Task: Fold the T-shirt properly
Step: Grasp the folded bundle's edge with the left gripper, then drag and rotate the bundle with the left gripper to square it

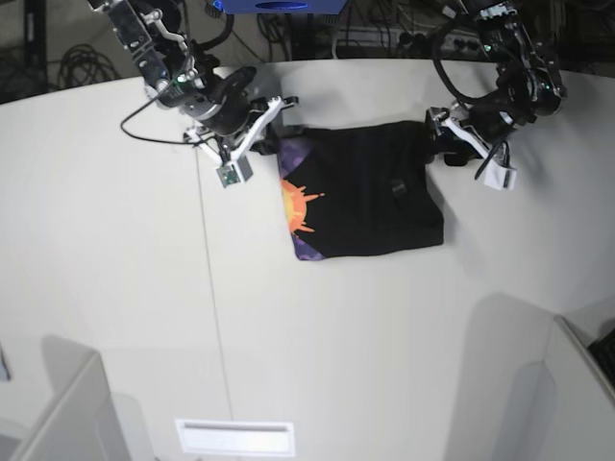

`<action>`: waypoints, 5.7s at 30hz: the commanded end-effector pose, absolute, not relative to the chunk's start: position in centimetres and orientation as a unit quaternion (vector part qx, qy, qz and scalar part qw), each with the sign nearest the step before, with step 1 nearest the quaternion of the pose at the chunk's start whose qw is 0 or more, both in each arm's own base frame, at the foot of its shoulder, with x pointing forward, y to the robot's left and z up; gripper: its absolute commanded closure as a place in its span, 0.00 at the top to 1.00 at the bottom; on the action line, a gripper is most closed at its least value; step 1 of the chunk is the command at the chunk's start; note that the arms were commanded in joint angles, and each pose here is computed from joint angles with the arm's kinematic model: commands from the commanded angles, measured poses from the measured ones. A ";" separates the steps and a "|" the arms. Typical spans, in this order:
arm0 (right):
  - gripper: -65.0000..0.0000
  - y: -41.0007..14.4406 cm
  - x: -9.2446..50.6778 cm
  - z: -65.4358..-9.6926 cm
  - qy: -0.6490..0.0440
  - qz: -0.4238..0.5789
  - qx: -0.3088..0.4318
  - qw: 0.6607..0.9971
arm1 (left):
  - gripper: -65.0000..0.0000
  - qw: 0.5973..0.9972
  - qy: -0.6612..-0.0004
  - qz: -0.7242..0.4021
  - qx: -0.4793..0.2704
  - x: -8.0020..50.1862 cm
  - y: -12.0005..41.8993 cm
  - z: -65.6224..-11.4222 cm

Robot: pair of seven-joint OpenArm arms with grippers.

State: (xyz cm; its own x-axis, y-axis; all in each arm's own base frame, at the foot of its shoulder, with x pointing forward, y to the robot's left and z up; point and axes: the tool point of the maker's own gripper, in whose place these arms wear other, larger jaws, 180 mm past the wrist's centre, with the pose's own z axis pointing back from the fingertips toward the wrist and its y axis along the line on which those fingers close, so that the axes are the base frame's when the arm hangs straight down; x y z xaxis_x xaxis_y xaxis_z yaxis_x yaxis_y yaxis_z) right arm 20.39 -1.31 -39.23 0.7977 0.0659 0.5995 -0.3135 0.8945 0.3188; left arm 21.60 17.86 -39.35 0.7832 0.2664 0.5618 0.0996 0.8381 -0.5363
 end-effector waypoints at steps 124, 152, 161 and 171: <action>0.00 -18.9 22.1 -38.5 -0.389 -0.254 0.129 0.876 | 0.00 0.630 -0.233 -0.740 -0.018 31.5 -3.7 -39.5; 0.00 -19.4 23.6 -38.1 -0.402 -0.254 0.129 0.870 | 0.26 0.614 -0.236 -0.753 -0.008 33.1 -4.1 -38.1; 0.00 -19.1 23.7 -38.1 -0.401 -0.252 0.131 0.871 | 0.77 0.608 -0.250 -0.753 0.007 34.6 -4.2 -36.6; 0.00 -20.1 23.4 -38.1 -0.389 -0.232 0.120 0.883 | 0.70 0.663 -0.416 -0.622 0.000 40.7 -2.1 -26.1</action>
State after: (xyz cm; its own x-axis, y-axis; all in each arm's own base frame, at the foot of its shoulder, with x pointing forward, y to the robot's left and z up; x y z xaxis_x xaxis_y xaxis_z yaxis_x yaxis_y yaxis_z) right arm 22.80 -19.64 -39.23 0.6159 -0.5137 0.5973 0.3343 0.8569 0.3923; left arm 40.20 -1.72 -27.45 -0.0981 -0.8384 0.5361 0.8397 0.2194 0.4967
